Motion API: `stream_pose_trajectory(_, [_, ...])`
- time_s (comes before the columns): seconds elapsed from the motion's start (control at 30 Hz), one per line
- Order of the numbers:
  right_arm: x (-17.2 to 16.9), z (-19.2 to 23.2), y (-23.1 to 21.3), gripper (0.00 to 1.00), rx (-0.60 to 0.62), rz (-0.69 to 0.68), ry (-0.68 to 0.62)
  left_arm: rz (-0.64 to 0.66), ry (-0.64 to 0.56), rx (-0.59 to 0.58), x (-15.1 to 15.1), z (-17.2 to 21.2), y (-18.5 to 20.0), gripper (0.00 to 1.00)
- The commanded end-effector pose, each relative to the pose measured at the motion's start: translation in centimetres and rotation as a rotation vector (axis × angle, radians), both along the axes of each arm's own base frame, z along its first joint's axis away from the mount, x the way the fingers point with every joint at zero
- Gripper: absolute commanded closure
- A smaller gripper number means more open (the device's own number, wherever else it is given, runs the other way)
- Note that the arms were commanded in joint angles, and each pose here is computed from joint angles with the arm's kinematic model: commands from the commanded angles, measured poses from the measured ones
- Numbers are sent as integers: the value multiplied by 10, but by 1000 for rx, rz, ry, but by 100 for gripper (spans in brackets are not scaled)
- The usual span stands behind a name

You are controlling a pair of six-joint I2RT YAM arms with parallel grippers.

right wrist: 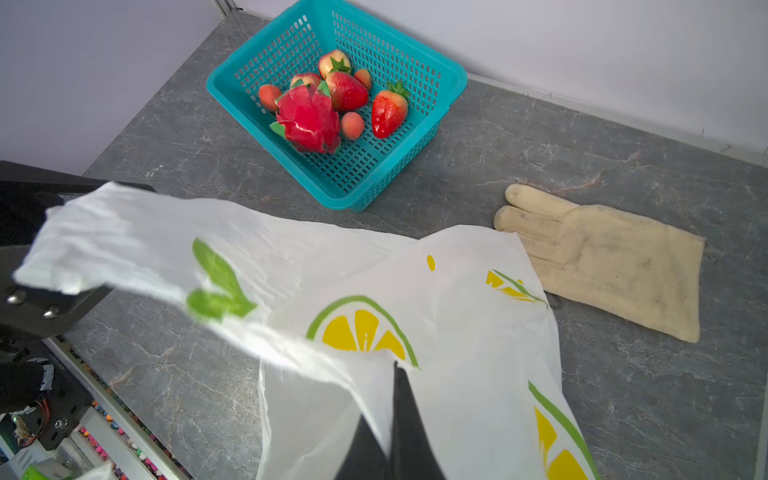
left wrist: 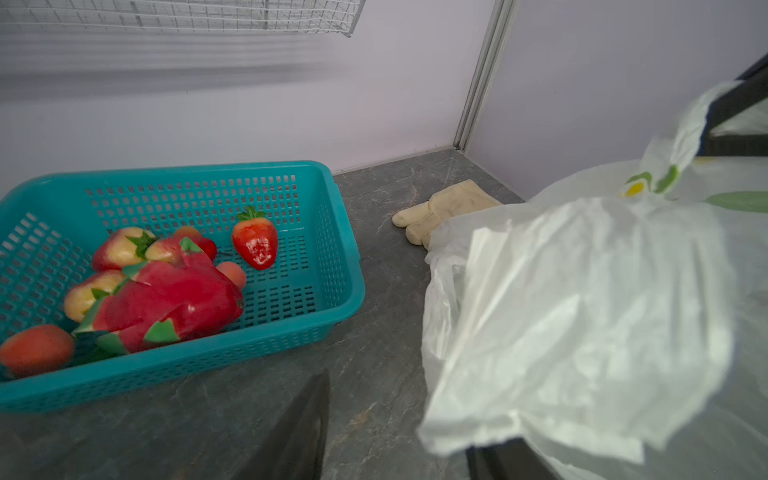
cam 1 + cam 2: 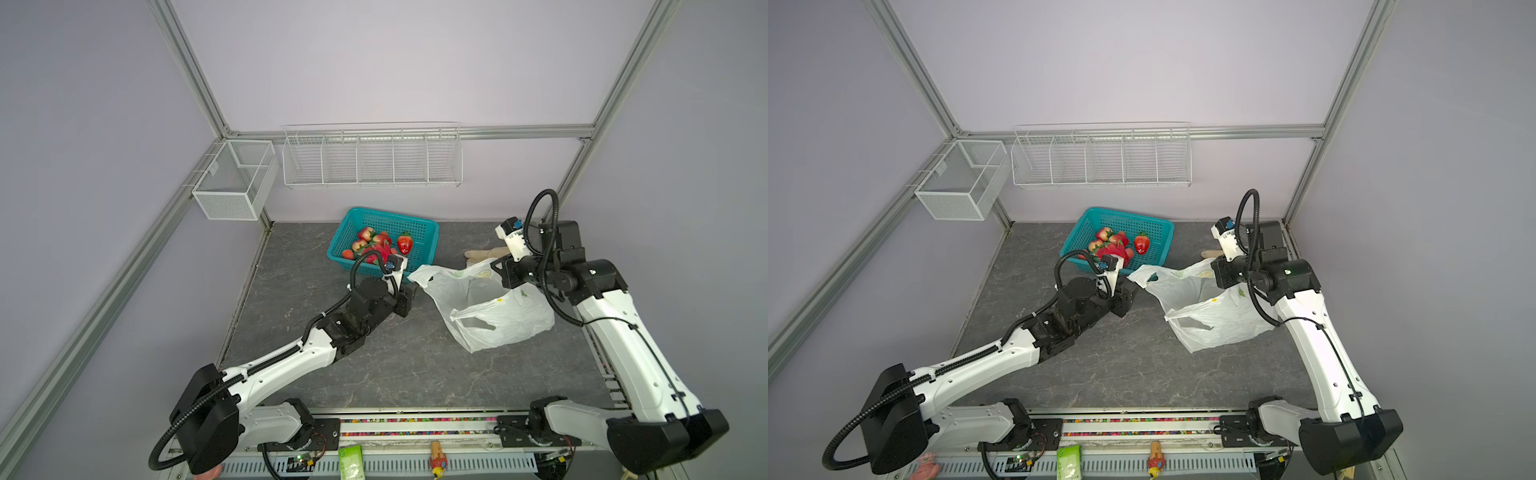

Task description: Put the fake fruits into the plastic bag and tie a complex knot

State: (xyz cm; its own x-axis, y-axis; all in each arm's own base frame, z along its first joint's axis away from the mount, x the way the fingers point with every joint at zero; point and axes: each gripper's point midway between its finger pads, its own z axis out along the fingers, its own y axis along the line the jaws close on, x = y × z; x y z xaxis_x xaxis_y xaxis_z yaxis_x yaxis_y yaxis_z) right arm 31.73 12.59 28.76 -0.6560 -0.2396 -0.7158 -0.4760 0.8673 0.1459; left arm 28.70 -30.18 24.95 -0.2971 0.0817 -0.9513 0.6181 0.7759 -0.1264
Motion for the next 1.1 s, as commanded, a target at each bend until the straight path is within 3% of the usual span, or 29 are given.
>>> stream_pose_trajectory(0.0, [13,-13,-2,94,23,-71,43,63,11,39,4,3,14,32])
stream_pose_trajectory(0.23, [29,-29,-8,94,23,-153,92,190,29,94,4,0,55,19])
stream_pose_trajectory(0.53, [27,-39,-11,94,31,-181,119,188,55,-119,-6,34,77,12])
stream_pose_trajectory(0.6, [29,-40,-12,94,33,-187,125,109,64,-187,-17,47,66,12])
stream_pose_trajectory(0.77, [33,-42,-10,94,40,-190,144,-248,69,-318,-67,73,27,16])
stream_pose_trajectory(0.93, [35,-40,-6,94,65,-189,145,-502,85,-233,-119,59,-16,19])
stream_pose_trajectory(1.07, [40,-38,-3,94,79,-182,151,-548,172,-173,-134,21,-39,19])
